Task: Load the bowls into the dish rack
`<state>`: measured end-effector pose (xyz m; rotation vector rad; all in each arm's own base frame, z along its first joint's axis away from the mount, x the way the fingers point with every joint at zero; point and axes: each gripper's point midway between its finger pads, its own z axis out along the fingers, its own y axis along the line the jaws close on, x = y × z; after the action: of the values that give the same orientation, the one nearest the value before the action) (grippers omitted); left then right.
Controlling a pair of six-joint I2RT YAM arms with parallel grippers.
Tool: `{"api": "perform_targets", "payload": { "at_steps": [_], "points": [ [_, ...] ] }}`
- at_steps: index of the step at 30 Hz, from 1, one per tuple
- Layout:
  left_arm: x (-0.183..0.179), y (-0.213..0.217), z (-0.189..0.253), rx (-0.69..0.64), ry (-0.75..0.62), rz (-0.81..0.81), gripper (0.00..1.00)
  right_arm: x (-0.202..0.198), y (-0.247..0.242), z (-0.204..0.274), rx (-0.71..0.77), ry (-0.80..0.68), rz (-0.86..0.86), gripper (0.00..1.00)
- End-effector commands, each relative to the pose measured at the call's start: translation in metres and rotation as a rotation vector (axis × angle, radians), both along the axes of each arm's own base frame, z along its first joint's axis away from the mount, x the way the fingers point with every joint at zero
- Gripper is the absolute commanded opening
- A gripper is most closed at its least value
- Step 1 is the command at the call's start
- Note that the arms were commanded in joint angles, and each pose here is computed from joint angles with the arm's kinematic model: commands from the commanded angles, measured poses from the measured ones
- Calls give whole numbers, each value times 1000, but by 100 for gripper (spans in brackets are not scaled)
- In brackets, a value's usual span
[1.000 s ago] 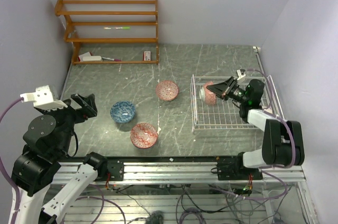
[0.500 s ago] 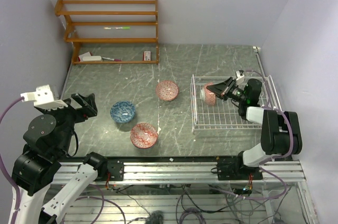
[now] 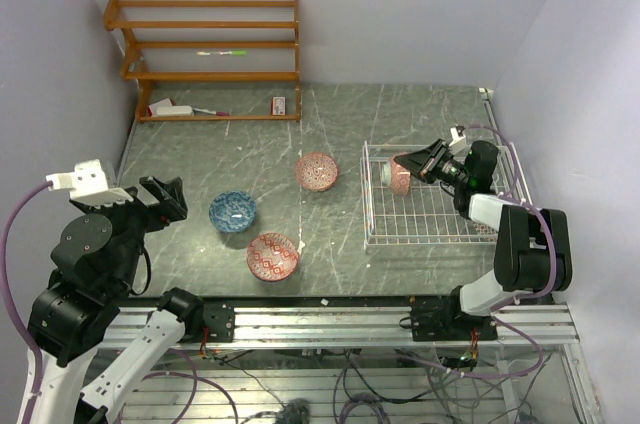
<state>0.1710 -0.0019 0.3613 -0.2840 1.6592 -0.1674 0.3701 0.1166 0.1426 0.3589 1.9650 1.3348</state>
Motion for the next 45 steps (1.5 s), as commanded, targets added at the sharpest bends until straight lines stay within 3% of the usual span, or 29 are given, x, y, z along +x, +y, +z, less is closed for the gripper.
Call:
{"api": "perform_targets", "payload": {
  "at_steps": [1, 14, 45],
  "points": [
    [2, 1, 2, 10, -12, 7, 99, -16, -22, -68, -96, 214, -101, 19],
    [6, -2, -5, 7, 0, 1, 99, -13, -45, -64, -236, 218, -201, 37],
    [5, -2, -8, 12, 1, 1, 99, -23, -67, -62, -336, 250, -268, 38]
  ]
}}
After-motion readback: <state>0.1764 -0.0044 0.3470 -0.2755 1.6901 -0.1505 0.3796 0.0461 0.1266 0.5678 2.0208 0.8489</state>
